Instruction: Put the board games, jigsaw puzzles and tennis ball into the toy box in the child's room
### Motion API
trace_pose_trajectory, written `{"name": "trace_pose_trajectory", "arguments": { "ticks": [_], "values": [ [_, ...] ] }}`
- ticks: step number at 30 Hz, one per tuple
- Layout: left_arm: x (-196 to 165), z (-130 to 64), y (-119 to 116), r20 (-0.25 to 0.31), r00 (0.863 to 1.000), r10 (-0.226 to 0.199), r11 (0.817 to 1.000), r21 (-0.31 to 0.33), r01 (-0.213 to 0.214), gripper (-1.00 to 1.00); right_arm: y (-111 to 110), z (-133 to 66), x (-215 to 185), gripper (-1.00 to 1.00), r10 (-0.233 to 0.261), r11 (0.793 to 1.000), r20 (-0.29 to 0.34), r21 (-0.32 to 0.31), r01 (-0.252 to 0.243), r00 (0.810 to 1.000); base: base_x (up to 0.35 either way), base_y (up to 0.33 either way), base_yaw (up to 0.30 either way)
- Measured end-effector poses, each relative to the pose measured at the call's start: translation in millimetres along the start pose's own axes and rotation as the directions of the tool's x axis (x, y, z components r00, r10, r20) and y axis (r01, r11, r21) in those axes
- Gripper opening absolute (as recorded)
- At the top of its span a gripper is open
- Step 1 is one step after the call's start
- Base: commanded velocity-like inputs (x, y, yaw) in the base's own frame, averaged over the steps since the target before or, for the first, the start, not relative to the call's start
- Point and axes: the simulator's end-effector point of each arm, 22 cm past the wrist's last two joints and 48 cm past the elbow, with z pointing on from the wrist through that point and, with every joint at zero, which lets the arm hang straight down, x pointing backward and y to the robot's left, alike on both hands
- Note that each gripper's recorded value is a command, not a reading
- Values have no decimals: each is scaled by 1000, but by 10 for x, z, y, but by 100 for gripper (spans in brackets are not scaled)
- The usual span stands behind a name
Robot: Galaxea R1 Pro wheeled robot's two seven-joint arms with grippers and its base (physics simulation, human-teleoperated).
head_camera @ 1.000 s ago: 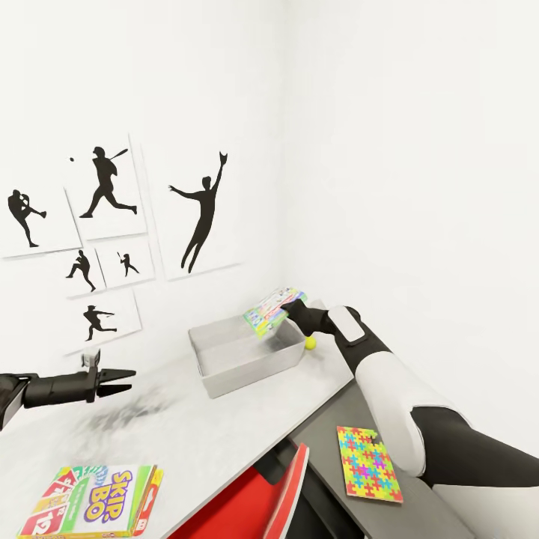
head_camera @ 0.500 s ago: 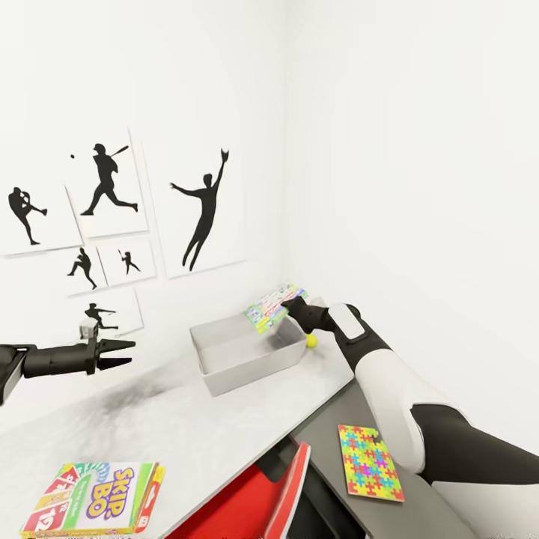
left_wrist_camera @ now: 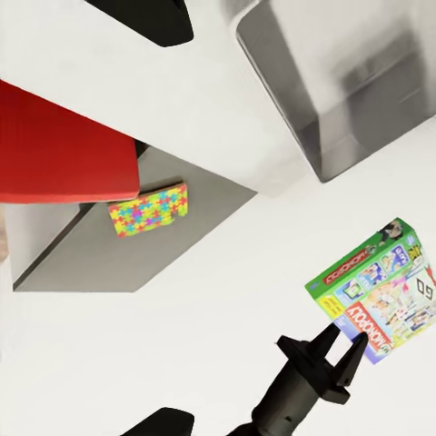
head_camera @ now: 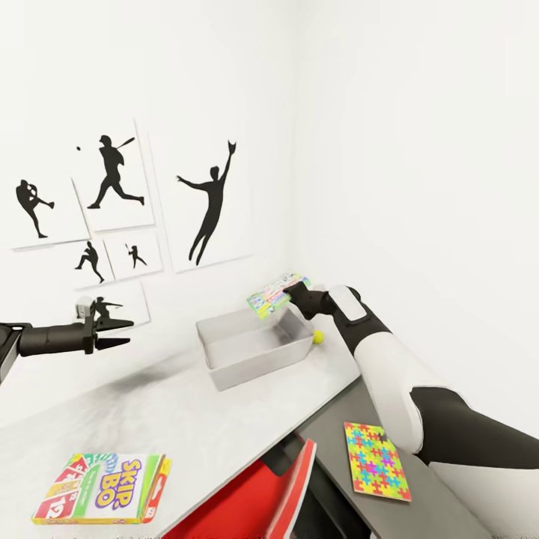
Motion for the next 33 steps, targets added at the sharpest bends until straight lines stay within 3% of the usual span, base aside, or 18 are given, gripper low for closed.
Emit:
{"name": "trace_pose_trajectory", "arguments": {
  "ticks": [8, 33],
  "values": [
    [-230, 24, -175, 16, 999, 35, 999, 11, -35, 100, -48, 50, -12, -100, 4, 1000, -2, 12, -4, 1000, 0, 0, 84],
    [-185, 142, 21, -4, 1000, 8, 1000, 1, -8, 100, -336, 211, -14, -100, 80, 996, -16, 35, -79, 997, 0, 0, 85]
  ]
}}
